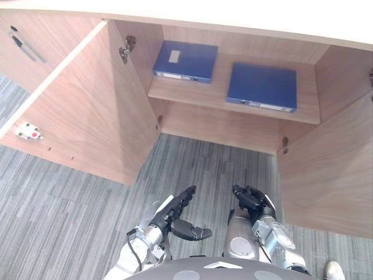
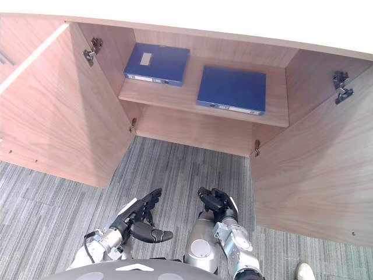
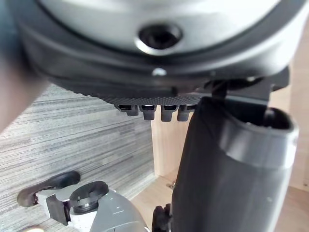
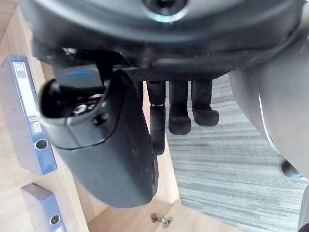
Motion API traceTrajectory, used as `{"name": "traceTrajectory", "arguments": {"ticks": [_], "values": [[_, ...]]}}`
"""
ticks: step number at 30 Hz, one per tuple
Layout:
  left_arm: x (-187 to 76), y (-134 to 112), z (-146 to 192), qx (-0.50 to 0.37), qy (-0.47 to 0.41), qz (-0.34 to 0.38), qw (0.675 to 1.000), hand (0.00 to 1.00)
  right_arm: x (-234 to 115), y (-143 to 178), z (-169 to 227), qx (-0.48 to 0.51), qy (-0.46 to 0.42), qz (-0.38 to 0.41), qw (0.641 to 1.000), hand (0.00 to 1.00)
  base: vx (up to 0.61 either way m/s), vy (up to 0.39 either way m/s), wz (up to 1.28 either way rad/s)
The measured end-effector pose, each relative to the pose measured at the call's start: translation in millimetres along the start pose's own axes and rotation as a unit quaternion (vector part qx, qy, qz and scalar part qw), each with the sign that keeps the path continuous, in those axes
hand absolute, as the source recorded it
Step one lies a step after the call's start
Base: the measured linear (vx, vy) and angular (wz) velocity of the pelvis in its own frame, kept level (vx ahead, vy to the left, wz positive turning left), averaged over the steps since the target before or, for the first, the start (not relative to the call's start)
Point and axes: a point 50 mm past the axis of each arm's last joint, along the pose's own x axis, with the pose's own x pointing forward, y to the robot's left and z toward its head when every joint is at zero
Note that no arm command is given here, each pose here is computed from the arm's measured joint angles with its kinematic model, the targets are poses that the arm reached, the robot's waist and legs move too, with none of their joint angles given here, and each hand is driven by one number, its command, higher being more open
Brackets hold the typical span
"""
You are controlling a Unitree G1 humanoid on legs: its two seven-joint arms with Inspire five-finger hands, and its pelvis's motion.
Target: Walk over to the cabinet, pick up the folder, carry it to the office cabinet, place the folder inside the office cabinet, then close the office cabinet door
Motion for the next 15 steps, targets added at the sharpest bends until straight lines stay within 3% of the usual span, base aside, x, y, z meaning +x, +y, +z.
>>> {"name": "traceTrajectory", "arguments": {"ticks": [2,3,15], "values": [[1.8,-1.7,-4.5,0.001,0.009,0.007,1.000,1.00,1.2,-1.5,-7.1,0.002,0.016,-0.012,1.000,0.00,-0.02,0.036,-0.06],[2.9,-4.3,-8.8,0.003,0.016,0.008,1.000,1.00,2.0,-3.2,-12.4,0.004,0.030,-0.020,0.999,1.00,0.02,0.053,-0.15],[2.3,-0.1,-33.3,0.014,0.077,0.028,0.997,1.00,-8.6,-24.7,-46.4,0.032,0.106,-0.078,0.991,1.00,0.11,-0.017,0.04]]}}
